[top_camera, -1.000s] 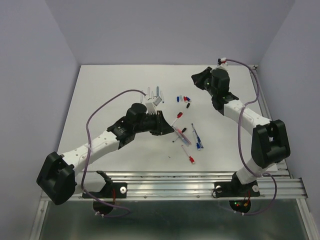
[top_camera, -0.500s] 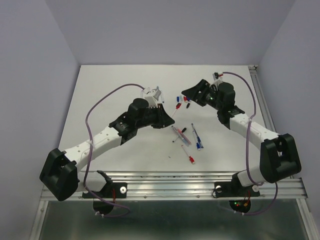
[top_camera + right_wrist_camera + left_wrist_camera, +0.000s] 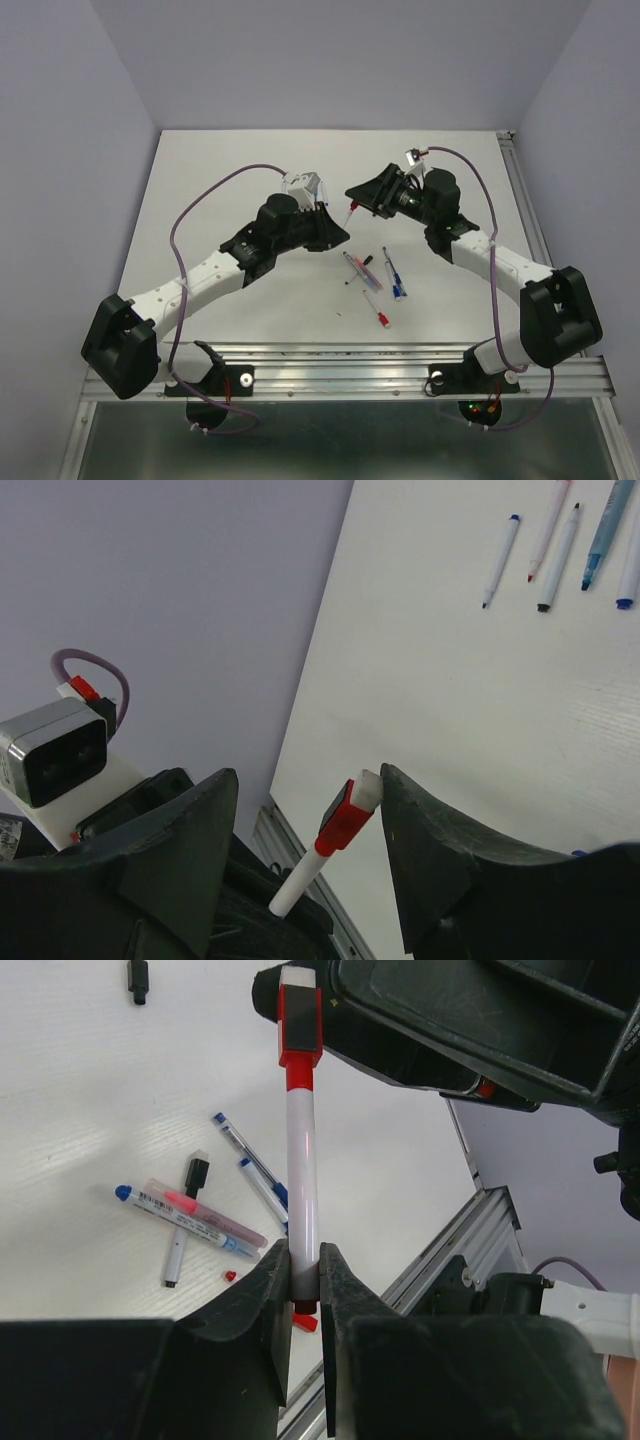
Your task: Open the pen caps
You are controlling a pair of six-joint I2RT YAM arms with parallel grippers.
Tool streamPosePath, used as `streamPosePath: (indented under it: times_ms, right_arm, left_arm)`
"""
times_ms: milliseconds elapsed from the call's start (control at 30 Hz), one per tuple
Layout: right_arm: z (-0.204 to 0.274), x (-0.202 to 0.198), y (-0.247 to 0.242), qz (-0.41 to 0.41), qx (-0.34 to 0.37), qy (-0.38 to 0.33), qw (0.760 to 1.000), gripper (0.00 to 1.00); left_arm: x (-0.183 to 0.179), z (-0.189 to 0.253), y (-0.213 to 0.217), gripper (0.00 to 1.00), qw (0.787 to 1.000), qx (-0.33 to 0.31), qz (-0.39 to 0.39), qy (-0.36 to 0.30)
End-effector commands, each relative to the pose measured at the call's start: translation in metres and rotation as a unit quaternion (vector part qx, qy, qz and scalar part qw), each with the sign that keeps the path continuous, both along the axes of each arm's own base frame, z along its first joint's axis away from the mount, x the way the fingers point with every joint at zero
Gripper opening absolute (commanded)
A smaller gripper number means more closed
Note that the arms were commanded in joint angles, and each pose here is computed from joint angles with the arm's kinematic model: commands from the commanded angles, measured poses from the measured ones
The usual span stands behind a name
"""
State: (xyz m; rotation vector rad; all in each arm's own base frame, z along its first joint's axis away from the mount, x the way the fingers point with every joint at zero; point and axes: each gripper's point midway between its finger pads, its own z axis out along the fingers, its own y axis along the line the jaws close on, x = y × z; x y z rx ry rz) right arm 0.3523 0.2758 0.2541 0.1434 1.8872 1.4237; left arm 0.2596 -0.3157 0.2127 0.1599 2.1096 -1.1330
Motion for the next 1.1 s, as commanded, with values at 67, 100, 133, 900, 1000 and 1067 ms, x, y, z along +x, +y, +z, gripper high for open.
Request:
streamPosePath:
  times_ms: [67,100,133,900,1000,1067]
  right_arm:
    - [0.01,-0.007,0.008,0.006,0.026,-0.007,1.0,0.62]
    - [0.012,-0.007,0.007,0.005,0.026,-0.008,1.0,0.62]
    - [0.011,-0.007,0.007,0.004,0.025,-0.006,1.0,0.62]
    - [0.013,-0.005,0.014,0.006,0.043,0.014,0.999,0.17]
    - [0.013,-0.006,0.015,0.012,0.042,0.014,0.999,0.08]
    - [0.012,-0.008,0.014,0.014,0.037,0.014,0.999,0.01]
  left_arm:
    - [0.012,0.037,-0.005,0.0,0.998,-0.04,0.013,-0.039]
    - [0.012,0.035,-0.005,0.0,0.998,-0.039,0.014,-0.037]
    - [0.013,0.037,-0.004,0.0,0.998,-0.04,0.016,-0.039]
    - [0.011,0.042,-0.009,0.0,0.998,-0.054,0.007,-0.042]
    - [0.01,0.04,-0.012,0.0,0.998,-0.051,-0.004,-0.038]
    - [0.01,0.038,-0.015,0.19,0.998,-0.042,-0.015,-0.035]
